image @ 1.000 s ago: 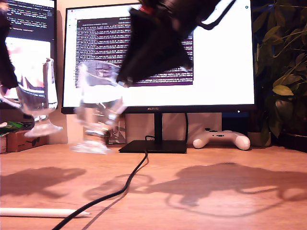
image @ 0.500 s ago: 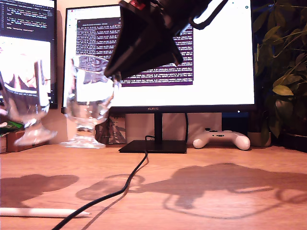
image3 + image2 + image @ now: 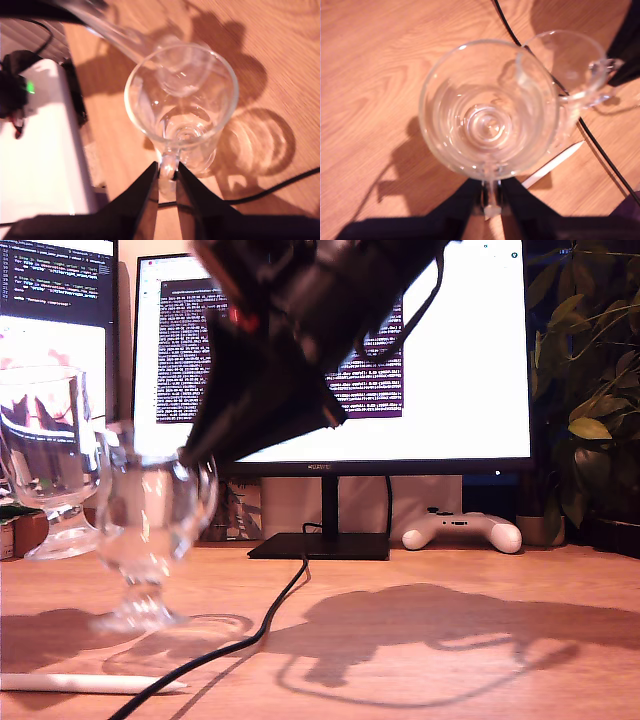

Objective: Pick the small glass cups in front of you with each of your hands, and place them behind the white pen

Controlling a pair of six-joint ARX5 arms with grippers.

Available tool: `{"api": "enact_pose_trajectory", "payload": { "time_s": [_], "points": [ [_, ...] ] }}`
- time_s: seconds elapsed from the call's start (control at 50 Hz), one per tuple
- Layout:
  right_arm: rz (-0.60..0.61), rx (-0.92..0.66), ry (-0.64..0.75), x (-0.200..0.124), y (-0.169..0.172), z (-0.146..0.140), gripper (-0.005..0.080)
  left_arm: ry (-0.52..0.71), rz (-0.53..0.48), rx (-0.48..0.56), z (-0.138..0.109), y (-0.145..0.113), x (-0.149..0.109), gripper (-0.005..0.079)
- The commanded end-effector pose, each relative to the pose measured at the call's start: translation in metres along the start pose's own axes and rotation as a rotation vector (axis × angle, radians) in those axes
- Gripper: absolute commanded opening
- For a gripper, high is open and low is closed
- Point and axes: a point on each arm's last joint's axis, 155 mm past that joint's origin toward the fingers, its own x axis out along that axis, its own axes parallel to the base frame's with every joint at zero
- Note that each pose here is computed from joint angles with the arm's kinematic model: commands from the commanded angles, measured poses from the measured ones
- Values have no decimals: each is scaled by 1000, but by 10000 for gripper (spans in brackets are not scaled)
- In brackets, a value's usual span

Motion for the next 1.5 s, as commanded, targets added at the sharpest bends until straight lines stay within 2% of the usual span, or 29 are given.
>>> {"api": "enact_pose_trajectory", "payload": {
  "time_s": [0.0, 0.5, 0.72, 1.1, 1.3, 1.48],
  "points": [
    [0, -37, -32, 0, 3, 14, -12, -23, -3, 11, 4, -2, -1, -21],
    [-17, -36, 4, 15, -6, 5, -9, -26, -2, 5, 5, -2, -1, -21],
    [-10, -30, 26, 16, -2, -1, 50, -25, 0, 5, 5, -1, -1, -21],
    [-2, -4, 59, 16, 1, -9, 199, -9, 22, 0, 1, 3, -1, -21],
    [34, -4, 45, 13, 9, -6, 200, 10, 23, -12, -4, 3, 0, -21],
    [28, -22, -3, -5, 15, 11, 207, 17, 22, -15, -7, 3, 1, -21]
  ]
}}
